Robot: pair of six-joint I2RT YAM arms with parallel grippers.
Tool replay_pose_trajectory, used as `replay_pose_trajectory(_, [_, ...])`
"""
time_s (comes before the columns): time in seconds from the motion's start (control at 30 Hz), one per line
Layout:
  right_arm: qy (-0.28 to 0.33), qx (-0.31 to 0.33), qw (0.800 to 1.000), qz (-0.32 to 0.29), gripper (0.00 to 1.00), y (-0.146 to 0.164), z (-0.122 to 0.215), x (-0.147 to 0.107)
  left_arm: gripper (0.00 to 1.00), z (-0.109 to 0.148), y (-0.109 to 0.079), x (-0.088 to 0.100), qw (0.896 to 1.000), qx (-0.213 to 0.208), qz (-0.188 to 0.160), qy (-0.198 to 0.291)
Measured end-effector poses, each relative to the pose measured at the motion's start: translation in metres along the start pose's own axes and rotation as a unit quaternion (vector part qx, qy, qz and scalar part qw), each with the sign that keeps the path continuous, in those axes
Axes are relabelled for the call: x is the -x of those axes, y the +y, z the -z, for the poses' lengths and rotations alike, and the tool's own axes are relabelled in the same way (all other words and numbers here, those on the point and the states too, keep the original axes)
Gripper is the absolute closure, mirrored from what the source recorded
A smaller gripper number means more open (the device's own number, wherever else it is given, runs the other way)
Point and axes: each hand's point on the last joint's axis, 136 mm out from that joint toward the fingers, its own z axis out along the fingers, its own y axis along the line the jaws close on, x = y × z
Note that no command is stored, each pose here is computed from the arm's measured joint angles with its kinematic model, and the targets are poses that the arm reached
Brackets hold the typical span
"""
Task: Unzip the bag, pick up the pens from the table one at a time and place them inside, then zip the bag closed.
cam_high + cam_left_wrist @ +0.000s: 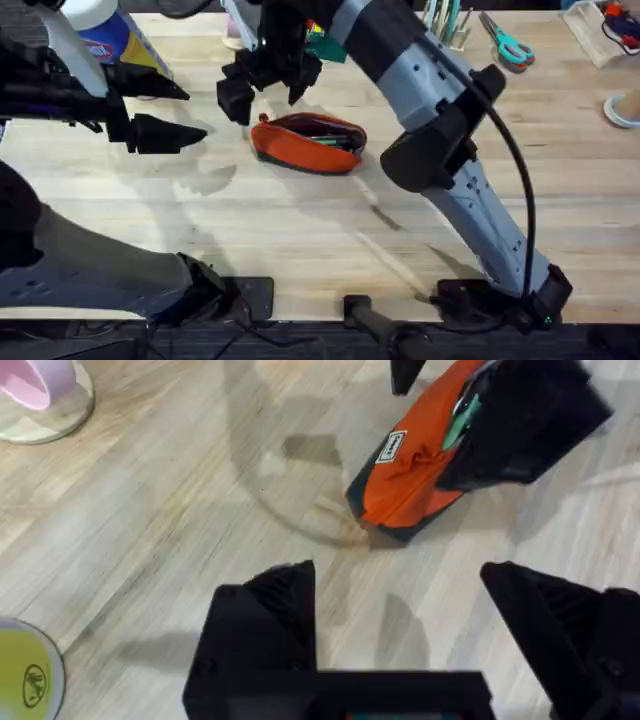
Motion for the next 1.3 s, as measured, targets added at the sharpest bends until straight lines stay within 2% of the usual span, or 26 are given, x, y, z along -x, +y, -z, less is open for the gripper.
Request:
replay_pose_trajectory(0.2, [0.021, -0.003, 1.000, -0.008, 0.005, 0.000, -0.020, -0.005, 0.006, 0.000, 0.000, 0.000, 1.000, 0.000, 0.000, 0.000])
replay_pose_trajectory(0.33, [0.020, -0.002, 1.000, -0.009, 0.012, 0.000, -0.022, -0.003, 0.006, 0.000, 0.000, 0.000, 1.000, 0.000, 0.000, 0.000])
replay_pose_trajectory(0.67, [0.016, -0.002, 1.000, -0.013, 0.208, 0.000, -0.022, -0.001, 0.006, 0.000, 0.000, 0.000, 1.000, 0.000, 0.000, 0.000])
replay_pose_trajectory(0.77, [0.016, -0.002, 1.000, -0.014, 0.331, 0.000, -0.022, -0.002, 0.006, 0.000, 0.000, 0.000, 1.000, 0.000, 0.000, 0.000])
replay_pose_trajectory(0.8, [0.016, -0.002, 1.000, -0.014, 0.414, 0.000, -0.022, -0.001, 0.006, 0.000, 0.000, 0.000, 1.000, 0.000, 0.000, 0.000])
replay_pose_trajectory(0.83, [0.016, 0.000, 1.000, -0.016, 0.518, 0.001, -0.022, -0.001, 0.006, 0.000, 0.000, 0.000, 1.000, 0.000, 0.000, 0.000])
replay_pose_trajectory(0.9, [0.015, 0.005, 1.000, -0.015, 0.828, 0.003, -0.022, -0.001, 0.006, 0.000, 0.000, 0.000, 1.000, 0.000, 0.000, 0.000])
replay_pose_trajectory(0.93, [0.015, 0.008, 1.000, -0.016, 0.929, 0.005, -0.022, -0.001, 0.006, 0.000, 0.000, 0.000, 1.000, 0.000, 0.000, 0.000])
replay_pose_trajectory(1.0, [0.016, 0.009, 1.000, -0.014, 0.961, 0.008, -0.023, -0.002, 0.006, 0.000, 0.000, 0.000, 1.000, 0.000, 0.000, 0.000])
replay_pose_trajectory(1.3, [0.015, 0.009, 1.000, -0.013, 0.967, 0.009, -0.023, -0.001, 0.006, 0.000, 0.000, 0.000, 1.000, 0.000, 0.000, 0.000])
